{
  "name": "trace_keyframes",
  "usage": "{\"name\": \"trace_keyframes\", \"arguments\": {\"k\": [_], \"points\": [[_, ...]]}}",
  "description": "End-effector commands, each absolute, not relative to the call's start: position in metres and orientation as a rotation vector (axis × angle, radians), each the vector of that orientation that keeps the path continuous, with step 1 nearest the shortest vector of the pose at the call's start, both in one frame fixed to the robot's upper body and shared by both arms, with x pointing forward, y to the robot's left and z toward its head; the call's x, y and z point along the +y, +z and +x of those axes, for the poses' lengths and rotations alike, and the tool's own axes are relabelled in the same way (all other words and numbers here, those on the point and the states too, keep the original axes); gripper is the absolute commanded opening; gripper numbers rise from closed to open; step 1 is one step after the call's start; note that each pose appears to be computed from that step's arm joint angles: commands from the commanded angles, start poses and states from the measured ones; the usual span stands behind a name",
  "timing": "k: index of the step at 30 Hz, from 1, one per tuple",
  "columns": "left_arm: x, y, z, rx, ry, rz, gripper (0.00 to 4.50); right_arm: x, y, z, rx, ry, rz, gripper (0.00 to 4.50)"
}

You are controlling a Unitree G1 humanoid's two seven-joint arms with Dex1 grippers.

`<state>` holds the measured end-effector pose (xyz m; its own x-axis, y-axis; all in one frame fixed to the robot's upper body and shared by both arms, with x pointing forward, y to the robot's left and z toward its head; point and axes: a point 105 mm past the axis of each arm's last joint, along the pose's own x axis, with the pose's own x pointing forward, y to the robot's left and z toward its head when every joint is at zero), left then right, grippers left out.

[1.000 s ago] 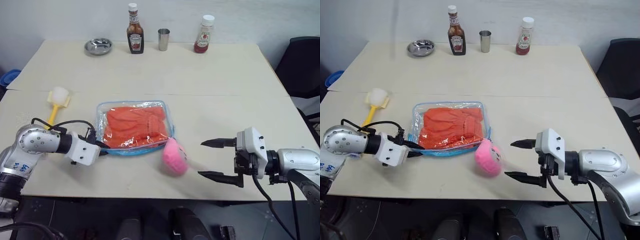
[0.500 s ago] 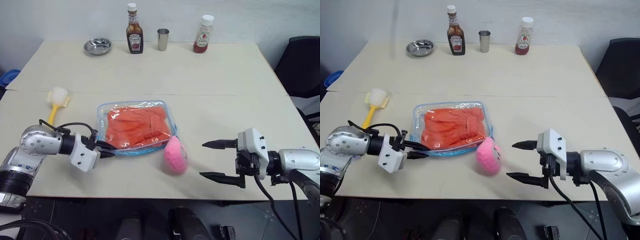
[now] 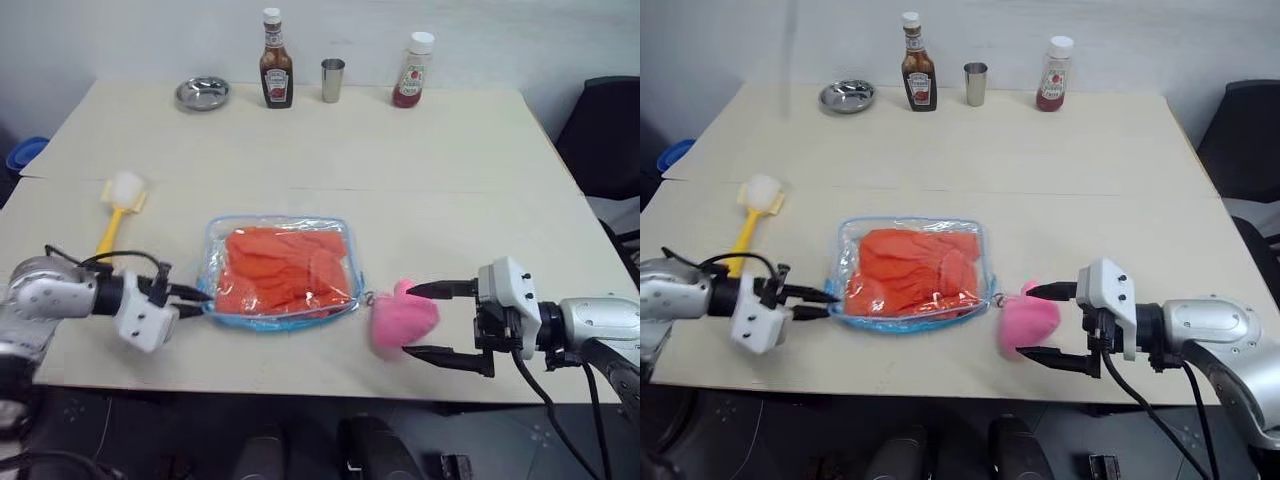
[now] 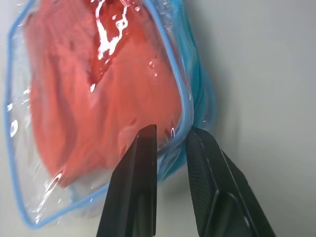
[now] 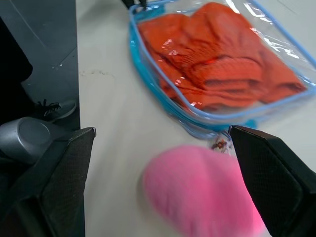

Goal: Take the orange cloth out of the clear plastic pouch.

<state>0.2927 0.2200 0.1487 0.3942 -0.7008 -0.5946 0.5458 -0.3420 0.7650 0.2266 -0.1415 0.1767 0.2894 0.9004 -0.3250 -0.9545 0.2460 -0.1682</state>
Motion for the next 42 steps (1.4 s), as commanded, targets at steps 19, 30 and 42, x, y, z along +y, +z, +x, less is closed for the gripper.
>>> {"name": "trace_keyframes", "arguments": {"k": [19,30,42], "points": [[0.224,0.183,0.279,0.047,-1.178,0.874,3.30,-0.172,0.177,0.237,0.173,1.092,-0.327,4.50],[0.176,0.234,0.230,0.117,-1.331,0.296,3.60,-0.202,0.132,0.241,0.266,0.812,-0.023,4.50],[0.169,0.229,0.230,0.129,-1.332,0.347,3.64,-0.189,0.131,0.245,0.245,0.880,0.028,2.15]]}}
